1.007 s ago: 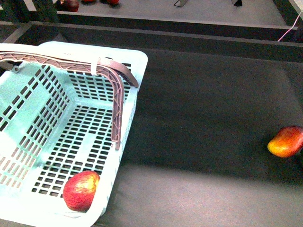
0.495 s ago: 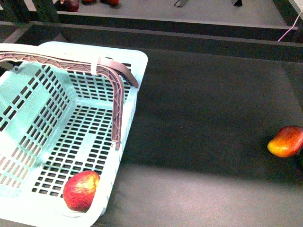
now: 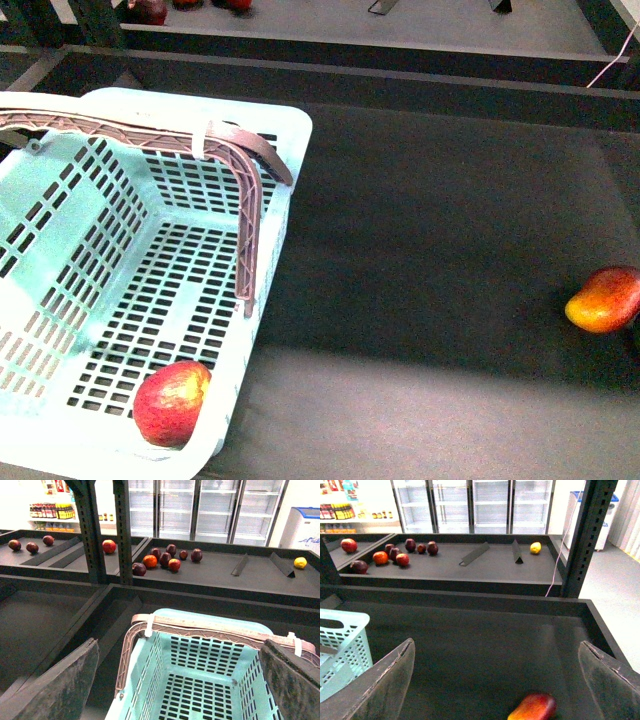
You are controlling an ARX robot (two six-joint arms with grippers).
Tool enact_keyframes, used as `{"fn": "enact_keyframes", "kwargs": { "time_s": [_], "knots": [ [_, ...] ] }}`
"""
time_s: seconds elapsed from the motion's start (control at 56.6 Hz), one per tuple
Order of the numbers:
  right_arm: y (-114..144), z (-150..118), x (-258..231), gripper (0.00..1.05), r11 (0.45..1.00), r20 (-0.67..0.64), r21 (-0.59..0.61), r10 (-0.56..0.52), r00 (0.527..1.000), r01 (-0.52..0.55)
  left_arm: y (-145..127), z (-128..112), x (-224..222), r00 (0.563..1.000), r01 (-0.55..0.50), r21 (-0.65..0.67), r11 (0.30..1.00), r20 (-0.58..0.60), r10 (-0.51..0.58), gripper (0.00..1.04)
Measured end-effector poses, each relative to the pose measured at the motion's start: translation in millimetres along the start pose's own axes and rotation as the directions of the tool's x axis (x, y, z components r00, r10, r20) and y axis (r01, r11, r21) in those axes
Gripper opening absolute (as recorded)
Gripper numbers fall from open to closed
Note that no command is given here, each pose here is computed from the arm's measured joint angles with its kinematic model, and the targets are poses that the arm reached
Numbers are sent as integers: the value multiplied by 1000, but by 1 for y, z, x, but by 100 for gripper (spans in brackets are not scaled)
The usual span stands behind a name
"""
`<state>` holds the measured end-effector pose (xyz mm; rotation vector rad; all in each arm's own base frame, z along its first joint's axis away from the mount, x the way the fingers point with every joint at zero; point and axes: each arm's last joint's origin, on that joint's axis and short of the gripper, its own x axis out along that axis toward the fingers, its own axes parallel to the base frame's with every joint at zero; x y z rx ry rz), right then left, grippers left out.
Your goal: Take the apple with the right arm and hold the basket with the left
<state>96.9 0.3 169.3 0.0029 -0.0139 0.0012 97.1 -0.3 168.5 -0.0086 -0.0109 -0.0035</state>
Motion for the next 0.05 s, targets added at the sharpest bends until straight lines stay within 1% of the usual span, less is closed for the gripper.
{"fn": "enact_keyframes", "kwargs": {
  "time_s": [0.053],
  "knots": [
    [0, 0, 0, 96, 1000, 0, 0, 0, 1000, 0, 0, 0, 0, 1000, 0, 0, 1000, 0, 0, 97]
  ]
}}
